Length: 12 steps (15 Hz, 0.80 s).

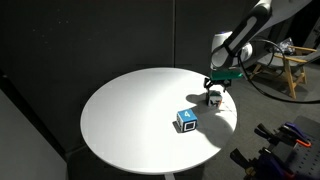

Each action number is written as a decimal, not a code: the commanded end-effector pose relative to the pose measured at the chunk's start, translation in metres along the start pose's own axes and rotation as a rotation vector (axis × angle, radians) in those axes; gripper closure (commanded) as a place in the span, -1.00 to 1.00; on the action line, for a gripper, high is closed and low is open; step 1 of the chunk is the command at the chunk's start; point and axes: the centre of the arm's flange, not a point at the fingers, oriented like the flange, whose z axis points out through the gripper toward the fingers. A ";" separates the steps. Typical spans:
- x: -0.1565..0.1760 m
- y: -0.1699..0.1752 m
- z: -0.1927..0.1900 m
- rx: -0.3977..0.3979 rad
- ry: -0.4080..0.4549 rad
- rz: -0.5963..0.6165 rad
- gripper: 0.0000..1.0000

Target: Pick up the block with the letter a on it and put it on the table next to the block with the number four on it

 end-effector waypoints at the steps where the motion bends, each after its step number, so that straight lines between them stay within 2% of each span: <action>1: 0.005 -0.005 0.001 0.008 0.015 0.003 -1.00; 12: 0.008 -0.011 0.013 -0.014 0.017 -0.001 -1.00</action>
